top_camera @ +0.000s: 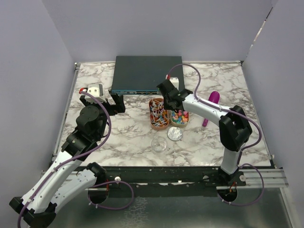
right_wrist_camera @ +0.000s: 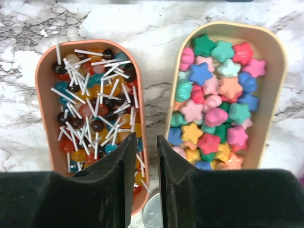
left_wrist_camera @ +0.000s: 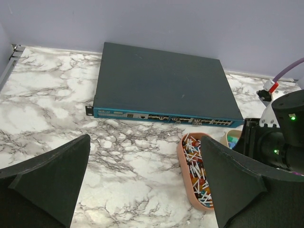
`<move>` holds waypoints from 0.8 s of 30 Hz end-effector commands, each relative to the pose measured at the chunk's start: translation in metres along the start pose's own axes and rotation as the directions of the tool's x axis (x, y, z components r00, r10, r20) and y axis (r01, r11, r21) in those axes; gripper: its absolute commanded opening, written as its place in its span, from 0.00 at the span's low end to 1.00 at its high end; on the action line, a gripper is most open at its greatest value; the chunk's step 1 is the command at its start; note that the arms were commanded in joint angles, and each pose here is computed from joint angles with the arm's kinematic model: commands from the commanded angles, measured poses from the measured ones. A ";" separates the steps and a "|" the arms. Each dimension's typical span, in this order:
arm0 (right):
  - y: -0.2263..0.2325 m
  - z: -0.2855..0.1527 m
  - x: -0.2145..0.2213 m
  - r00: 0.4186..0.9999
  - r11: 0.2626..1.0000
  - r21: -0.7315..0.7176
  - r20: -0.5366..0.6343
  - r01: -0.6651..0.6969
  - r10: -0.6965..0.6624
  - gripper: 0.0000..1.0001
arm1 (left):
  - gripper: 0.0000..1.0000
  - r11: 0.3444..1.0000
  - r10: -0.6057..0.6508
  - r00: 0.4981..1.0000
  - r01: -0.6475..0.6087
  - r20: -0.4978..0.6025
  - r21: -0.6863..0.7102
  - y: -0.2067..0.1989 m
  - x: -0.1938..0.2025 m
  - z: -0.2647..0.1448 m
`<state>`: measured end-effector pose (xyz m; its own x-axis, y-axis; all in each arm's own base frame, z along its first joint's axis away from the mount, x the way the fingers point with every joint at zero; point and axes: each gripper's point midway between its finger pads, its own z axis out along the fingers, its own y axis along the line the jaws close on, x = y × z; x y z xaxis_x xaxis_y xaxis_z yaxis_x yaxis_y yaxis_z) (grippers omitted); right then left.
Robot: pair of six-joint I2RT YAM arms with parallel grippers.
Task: Pack the candies
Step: Adjust the storage box at the center of the board.
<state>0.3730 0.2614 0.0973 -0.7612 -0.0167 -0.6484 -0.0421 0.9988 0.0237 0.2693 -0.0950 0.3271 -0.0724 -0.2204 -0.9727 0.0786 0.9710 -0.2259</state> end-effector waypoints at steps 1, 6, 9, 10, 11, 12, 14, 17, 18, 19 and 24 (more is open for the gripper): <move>-0.032 -0.013 -0.008 0.999 0.994 0.110 0.032 -0.006 0.003 0.28 | 0.99 1.000 -0.002 1.000 0.002 -0.005 0.014 -0.003 -0.002 -0.003; -0.043 -0.003 0.000 0.999 0.992 0.119 0.009 -0.052 0.052 0.28 | 0.99 1.000 -0.005 1.000 0.005 -0.005 0.019 -0.004 -0.002 -0.003; -0.043 0.005 0.002 0.997 0.991 0.118 -0.008 -0.070 0.071 0.28 | 0.99 1.000 -0.003 1.000 0.003 -0.006 0.019 -0.004 -0.002 -0.003; -0.041 0.007 0.002 0.997 0.991 0.113 -0.011 -0.076 0.078 0.29 | 0.99 1.000 -0.003 1.000 0.003 -0.006 0.019 -0.004 -0.002 -0.003; -0.039 0.009 0.002 0.996 0.991 0.108 -0.014 -0.082 0.084 0.29 | 0.99 1.000 -0.003 1.000 0.003 -0.006 0.018 -0.004 -0.002 -0.003; -0.038 0.011 0.002 0.996 0.991 0.103 -0.016 -0.088 0.090 0.29 | 0.99 1.000 -0.004 1.000 0.004 -0.006 0.017 -0.003 -0.002 -0.003; -0.035 0.014 0.003 0.995 0.992 0.093 -0.024 -0.090 0.093 0.28 | 0.99 1.000 -0.002 1.000 0.002 -0.006 0.016 -0.003 -0.002 -0.002; -0.031 0.021 0.005 0.995 0.992 0.089 -0.038 -0.092 0.095 0.29 | 0.99 1.000 -0.001 1.000 0.001 -0.008 0.017 -0.003 -0.001 -0.002; -0.030 0.022 0.005 0.994 0.992 0.087 -0.042 -0.094 0.098 0.29 | 0.99 1.000 -0.001 1.000 0.001 -0.007 0.017 -0.003 -0.002 -0.002; -0.028 0.024 0.006 0.994 0.992 0.085 -0.046 -0.096 0.100 0.29 | 0.99 1.000 -0.001 1.000 0.001 -0.007 0.017 -0.003 -0.001 -0.002; -0.023 0.029 0.009 0.993 0.993 0.066 -0.056 -0.102 0.106 0.29 | 0.99 1.000 0.000 1.000 0.000 -0.006 0.015 -0.003 -0.002 -0.002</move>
<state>0.3787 0.2280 0.0686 -0.7988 0.0565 -0.5989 0.0765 0.9970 -0.0080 0.2693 -0.0950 0.3271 -0.0725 -0.2204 -0.9727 0.0789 0.9709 -0.2259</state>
